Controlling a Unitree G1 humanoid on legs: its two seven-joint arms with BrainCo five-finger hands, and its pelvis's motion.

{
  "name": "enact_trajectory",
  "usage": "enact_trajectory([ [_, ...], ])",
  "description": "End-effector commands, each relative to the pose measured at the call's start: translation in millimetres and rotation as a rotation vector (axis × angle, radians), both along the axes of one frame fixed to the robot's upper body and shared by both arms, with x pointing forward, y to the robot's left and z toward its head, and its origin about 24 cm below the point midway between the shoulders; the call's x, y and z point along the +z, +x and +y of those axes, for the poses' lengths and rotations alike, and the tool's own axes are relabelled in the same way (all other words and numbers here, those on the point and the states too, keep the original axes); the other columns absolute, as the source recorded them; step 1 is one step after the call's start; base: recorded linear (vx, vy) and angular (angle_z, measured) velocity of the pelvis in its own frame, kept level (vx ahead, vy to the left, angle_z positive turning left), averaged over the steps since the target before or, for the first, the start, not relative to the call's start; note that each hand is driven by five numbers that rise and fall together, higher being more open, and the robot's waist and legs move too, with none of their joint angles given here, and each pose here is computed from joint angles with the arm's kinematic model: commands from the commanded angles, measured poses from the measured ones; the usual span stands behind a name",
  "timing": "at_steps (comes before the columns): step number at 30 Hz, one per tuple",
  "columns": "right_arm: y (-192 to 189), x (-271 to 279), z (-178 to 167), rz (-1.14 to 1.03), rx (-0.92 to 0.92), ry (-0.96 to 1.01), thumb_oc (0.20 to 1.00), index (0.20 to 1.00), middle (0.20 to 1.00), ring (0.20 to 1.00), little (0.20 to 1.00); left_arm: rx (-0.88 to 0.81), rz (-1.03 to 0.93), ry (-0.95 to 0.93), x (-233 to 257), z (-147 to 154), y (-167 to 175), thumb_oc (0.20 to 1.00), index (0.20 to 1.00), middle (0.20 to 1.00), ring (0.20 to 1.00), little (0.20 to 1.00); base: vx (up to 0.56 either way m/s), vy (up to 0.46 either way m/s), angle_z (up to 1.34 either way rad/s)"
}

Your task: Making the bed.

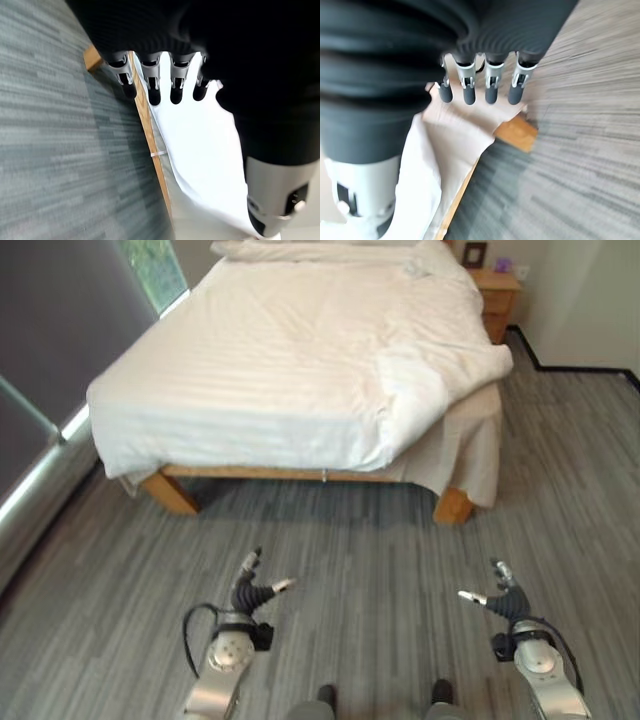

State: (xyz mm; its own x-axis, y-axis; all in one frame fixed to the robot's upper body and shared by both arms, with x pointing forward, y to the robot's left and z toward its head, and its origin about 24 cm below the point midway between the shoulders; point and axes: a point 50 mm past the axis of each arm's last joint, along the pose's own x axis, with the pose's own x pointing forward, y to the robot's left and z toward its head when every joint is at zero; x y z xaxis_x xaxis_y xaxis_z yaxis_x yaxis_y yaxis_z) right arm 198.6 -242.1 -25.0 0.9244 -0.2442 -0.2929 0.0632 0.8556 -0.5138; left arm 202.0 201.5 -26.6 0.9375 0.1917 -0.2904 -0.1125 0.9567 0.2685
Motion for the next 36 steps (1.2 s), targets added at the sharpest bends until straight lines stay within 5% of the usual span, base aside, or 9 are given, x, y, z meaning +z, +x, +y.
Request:
enact_trajectory([
  [1,10,24,-5,-0.126,-0.005,-0.015,1.000,1.000,1.000,1.000,1.000,-0.030,-0.135,0.004,27,3,20,1.000,1.000,1.000,1.000,1.000,0.02,-0.015,-0.05],
  [14,42,57,2,-0.238,0.114,-0.226,1.000,1.000,1.000,1.000,1.000,0.029,-0.104,0.046,22,15,27,1.000,1.000,1.000,1.000,1.000,0.01,-0.035,-0.38],
  [20,41,80,-8,-0.322,0.116,-0.276,1.000,1.000,1.000,1.000,1.000,-0.021,-0.159,-0.028,32,-6,40,1.000,1.000,1.000,1.000,1.000,0.08,-0.165,0.16],
  [36,47,71,7,-0.270,0.180,-0.269,1.000,1.000,1.000,1.000,1.000,-0.006,-0.107,-0.003,24,-4,38,1.000,1.000,1.000,1.000,1.000,0.44,0.109,-0.23],
])
